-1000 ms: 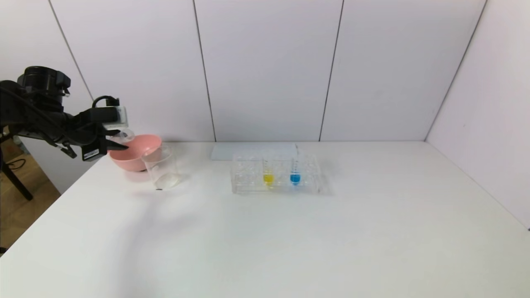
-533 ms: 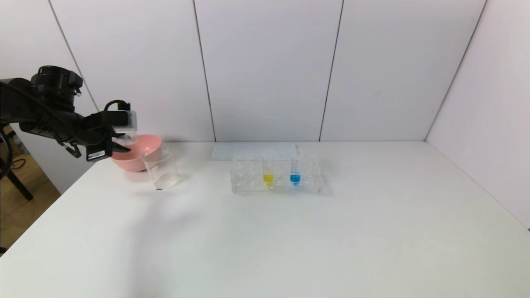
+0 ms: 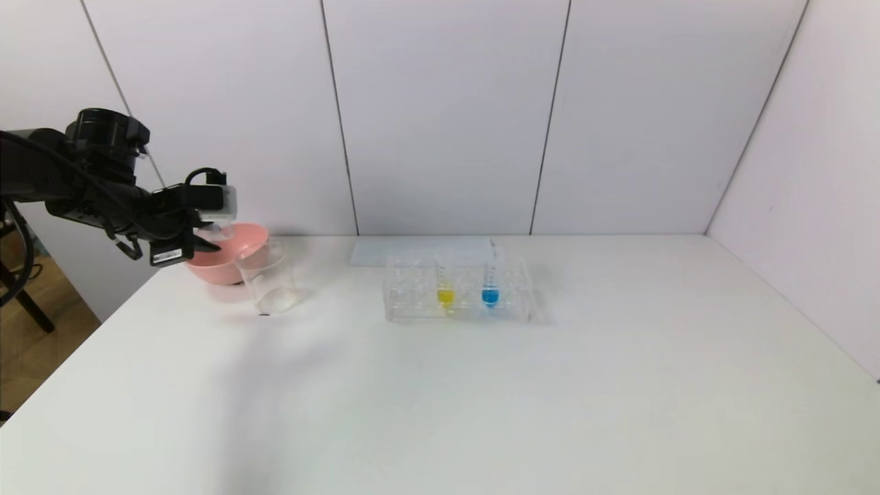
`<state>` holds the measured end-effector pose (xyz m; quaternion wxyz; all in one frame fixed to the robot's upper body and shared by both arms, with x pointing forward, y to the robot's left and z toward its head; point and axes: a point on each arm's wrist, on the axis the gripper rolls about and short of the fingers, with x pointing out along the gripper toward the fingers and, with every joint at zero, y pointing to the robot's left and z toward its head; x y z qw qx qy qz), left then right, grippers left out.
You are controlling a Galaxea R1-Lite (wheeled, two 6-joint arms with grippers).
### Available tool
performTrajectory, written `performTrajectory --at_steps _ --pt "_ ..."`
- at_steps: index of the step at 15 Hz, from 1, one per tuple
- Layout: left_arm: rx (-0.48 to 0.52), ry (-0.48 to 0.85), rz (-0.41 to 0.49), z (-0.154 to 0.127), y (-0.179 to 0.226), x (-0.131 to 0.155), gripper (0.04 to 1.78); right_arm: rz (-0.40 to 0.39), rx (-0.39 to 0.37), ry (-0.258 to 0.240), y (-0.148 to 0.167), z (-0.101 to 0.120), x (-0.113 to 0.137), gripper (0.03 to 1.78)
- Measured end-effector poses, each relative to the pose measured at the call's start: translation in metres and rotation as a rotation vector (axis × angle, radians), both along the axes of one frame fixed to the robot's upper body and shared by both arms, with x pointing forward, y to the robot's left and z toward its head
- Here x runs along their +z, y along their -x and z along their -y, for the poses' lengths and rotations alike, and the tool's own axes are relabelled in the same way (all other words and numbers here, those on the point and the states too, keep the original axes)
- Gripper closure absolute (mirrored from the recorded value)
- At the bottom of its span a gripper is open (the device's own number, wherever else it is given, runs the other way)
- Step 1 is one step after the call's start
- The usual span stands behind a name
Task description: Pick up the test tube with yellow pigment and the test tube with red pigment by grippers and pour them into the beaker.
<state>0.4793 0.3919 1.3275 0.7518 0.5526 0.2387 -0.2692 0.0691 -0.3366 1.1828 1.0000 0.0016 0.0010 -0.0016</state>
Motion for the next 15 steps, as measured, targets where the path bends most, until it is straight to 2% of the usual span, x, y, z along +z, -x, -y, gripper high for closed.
performTrajectory --at_steps 15 --pt "0.009 0.057 -0.036 0.014 0.001 0.007 1.37 0.0 0.0 0.0 0.0 0.0 0.0 0.11"
